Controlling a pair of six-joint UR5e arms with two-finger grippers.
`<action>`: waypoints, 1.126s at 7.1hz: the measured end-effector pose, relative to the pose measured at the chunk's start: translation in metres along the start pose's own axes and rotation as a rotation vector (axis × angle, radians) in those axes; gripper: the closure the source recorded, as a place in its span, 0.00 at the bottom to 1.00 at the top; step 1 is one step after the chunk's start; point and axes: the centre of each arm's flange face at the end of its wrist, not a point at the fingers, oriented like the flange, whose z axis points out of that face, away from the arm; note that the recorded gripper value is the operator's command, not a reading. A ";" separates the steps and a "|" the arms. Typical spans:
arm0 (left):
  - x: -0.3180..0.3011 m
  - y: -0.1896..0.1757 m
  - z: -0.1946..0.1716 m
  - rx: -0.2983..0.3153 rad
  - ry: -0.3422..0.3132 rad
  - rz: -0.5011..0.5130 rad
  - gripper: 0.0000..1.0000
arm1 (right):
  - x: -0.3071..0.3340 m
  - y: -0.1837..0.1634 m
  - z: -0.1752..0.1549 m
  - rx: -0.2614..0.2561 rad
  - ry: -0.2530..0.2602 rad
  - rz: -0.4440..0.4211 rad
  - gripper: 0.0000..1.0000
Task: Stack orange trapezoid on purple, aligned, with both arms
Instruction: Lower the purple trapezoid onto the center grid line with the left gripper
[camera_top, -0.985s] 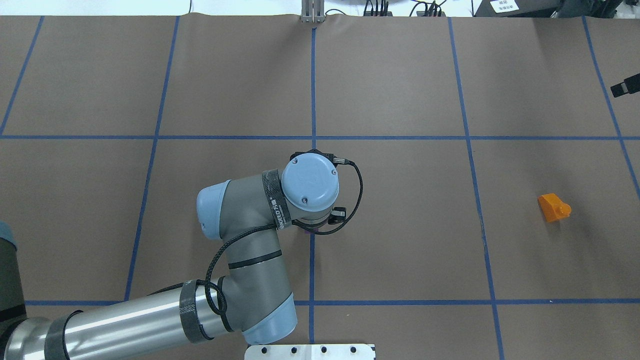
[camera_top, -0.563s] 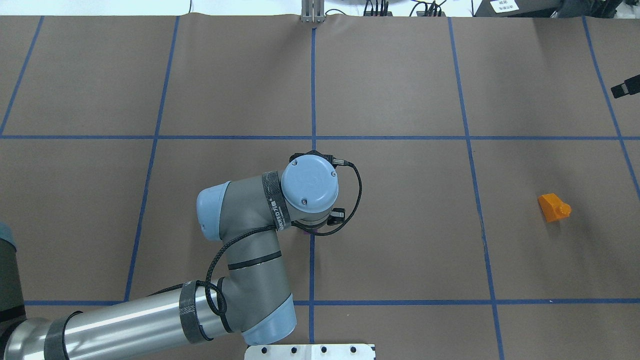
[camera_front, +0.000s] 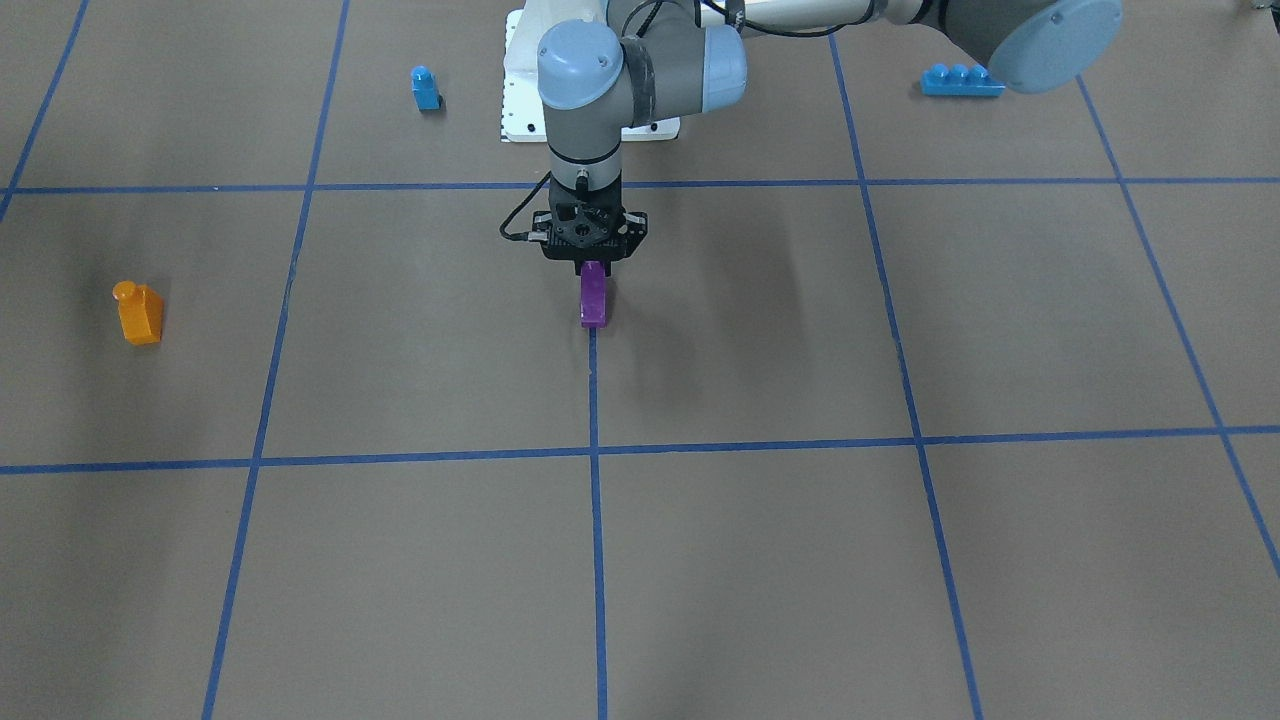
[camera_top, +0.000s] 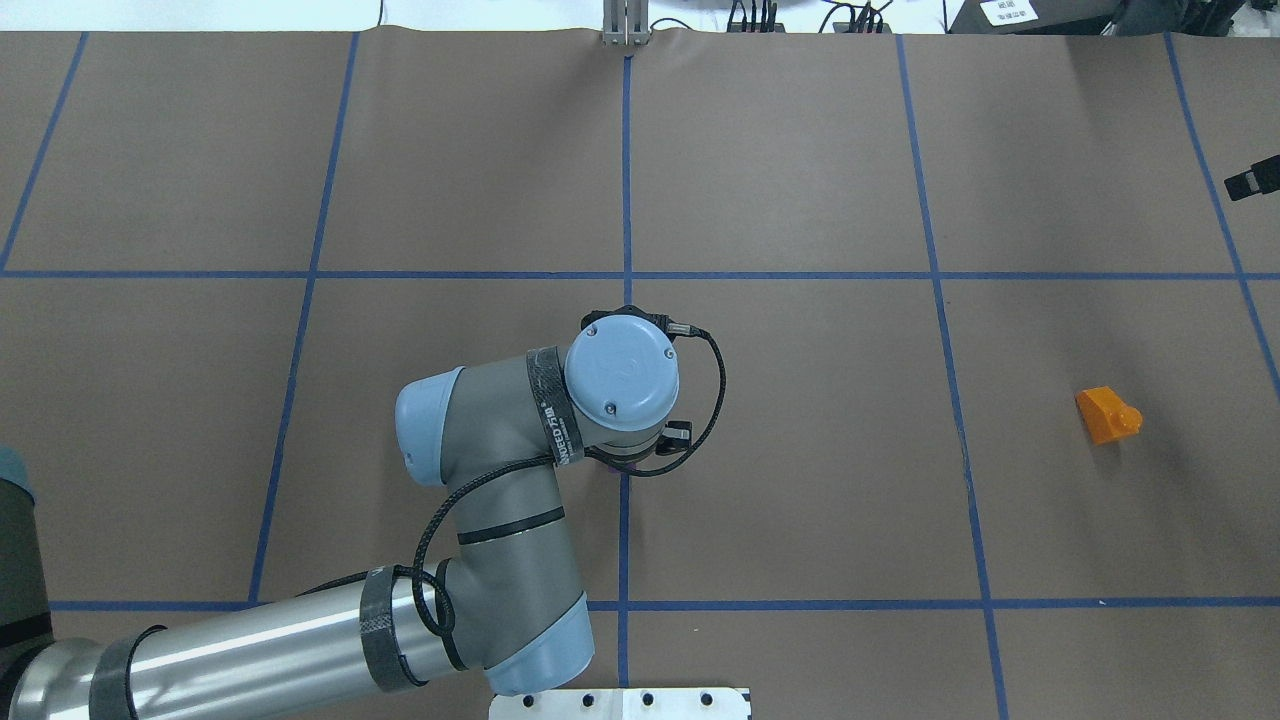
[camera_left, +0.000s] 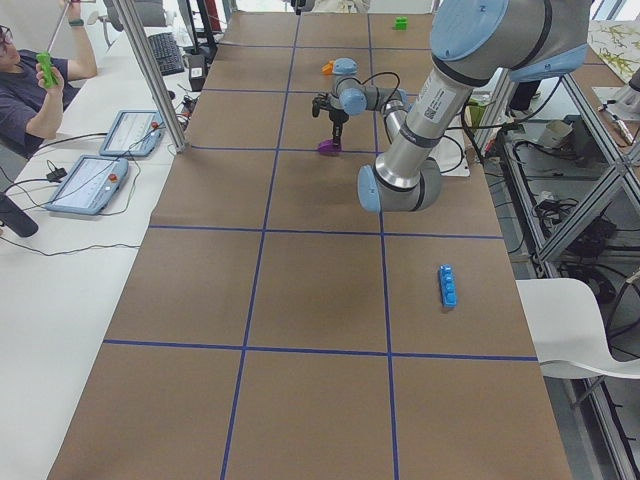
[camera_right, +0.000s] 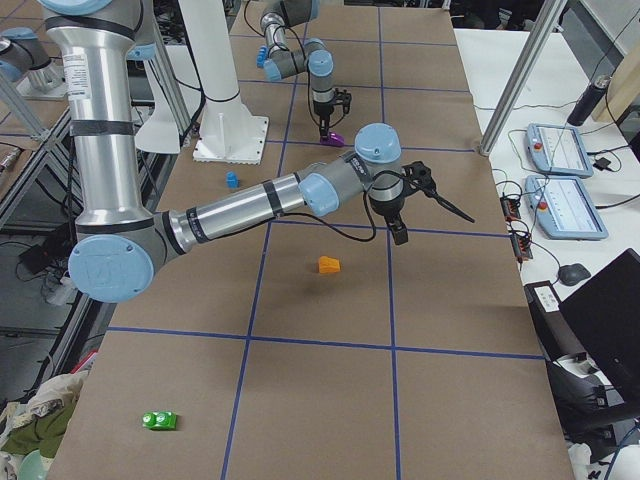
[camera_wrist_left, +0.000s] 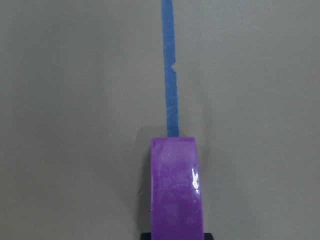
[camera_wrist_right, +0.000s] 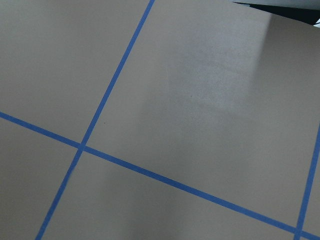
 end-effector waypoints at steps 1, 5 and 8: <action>0.000 0.000 0.000 0.000 0.000 0.000 0.77 | 0.000 0.001 0.000 -0.001 0.000 0.001 0.00; 0.001 0.001 0.000 -0.001 0.002 0.002 0.49 | 0.000 0.001 0.000 -0.001 0.000 0.001 0.00; 0.004 0.007 0.002 -0.007 0.004 0.010 0.21 | 0.000 0.001 0.000 -0.001 0.000 0.000 0.00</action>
